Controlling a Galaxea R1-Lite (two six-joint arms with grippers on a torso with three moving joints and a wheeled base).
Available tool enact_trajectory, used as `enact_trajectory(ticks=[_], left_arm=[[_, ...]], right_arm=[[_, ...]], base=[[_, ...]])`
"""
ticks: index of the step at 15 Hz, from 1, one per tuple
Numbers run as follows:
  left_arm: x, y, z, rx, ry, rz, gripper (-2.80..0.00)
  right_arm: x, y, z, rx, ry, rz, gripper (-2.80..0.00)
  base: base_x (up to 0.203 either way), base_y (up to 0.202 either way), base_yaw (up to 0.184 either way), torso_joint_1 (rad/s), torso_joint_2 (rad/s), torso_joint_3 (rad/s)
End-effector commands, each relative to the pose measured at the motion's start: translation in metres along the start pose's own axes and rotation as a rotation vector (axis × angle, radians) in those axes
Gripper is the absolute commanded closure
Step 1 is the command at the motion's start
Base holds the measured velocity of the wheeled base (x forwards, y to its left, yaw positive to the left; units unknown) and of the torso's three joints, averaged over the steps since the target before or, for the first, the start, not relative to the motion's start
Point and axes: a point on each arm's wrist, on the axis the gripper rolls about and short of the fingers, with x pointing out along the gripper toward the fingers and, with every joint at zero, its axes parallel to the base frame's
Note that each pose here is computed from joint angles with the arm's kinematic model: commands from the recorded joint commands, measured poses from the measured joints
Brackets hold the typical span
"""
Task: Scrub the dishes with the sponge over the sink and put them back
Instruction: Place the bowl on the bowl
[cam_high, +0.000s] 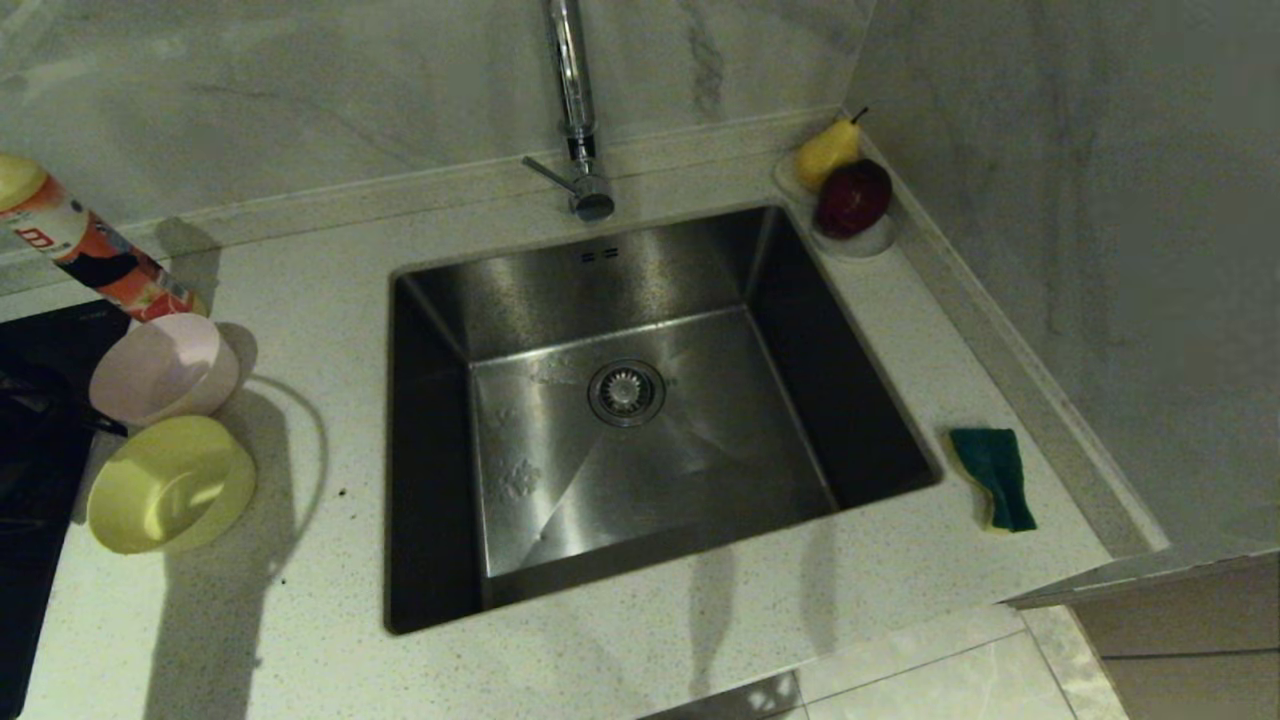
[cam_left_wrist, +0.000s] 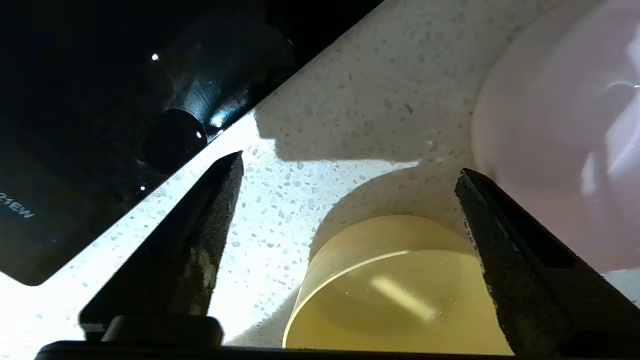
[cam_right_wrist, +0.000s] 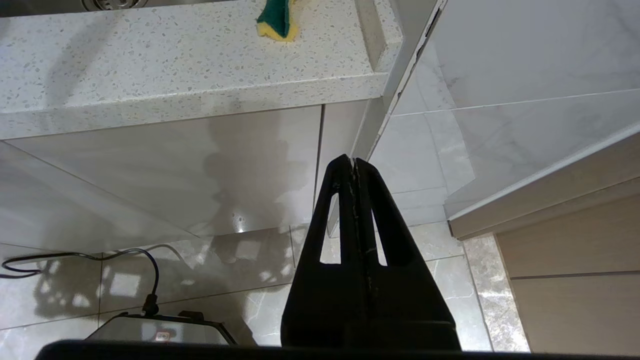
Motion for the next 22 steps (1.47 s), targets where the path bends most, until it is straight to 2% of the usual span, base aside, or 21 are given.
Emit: enact_trajectory(ticks=[1, 3, 7, 9, 12, 16, 22], left_arm=[[0.006, 0.002, 0.000, -0.007, 0.013, 0.008, -2.80], [-0.003, -0.004, 0.004, -0.006, -0.010, -0.028, -2.80], [-0.047, -0.011, 0.002, 0.001, -0.020, -0.177, -2.80], [-0.056, -0.013, 0.002, -0.003, -0.030, -0.191, -2.80], [-0.044, -0.013, 0.010, -0.063, -0.030, -0.175, -2.80], [-0.015, -0.009, 0.016, -0.138, -0.035, -0.096, -2.80], [-0.007, -0.007, 0.016, -0.156, -0.019, -0.089, -2.80]], right_arm=[[0.000, 0.000, 0.000, -0.001, -0.001, 0.002, 0.00], [0.000, 0.000, 0.000, -0.001, -0.001, 0.001, 0.00], [0.000, 0.000, 0.000, -0.001, -0.001, 0.001, 0.00], [0.000, 0.000, 0.000, -0.001, 0.000, 0.002, 0.00], [0.000, 0.000, 0.000, -0.001, -0.001, 0.001, 0.00], [0.000, 0.000, 0.000, -0.001, -0.001, 0.002, 0.00], [0.000, 0.000, 0.000, -0.001, -0.001, 0.002, 0.00]], base=[[0.000, 0.000, 0.000, 0.000, 0.00, 0.000], [0.000, 0.000, 0.000, 0.000, 0.00, 0.000], [0.000, 0.000, 0.000, 0.000, 0.00, 0.000], [0.000, 0.000, 0.000, 0.000, 0.00, 0.000], [0.000, 0.000, 0.000, 0.000, 0.00, 0.000], [0.000, 0.000, 0.000, 0.000, 0.00, 0.000], [0.000, 0.000, 0.000, 0.000, 0.00, 0.000]])
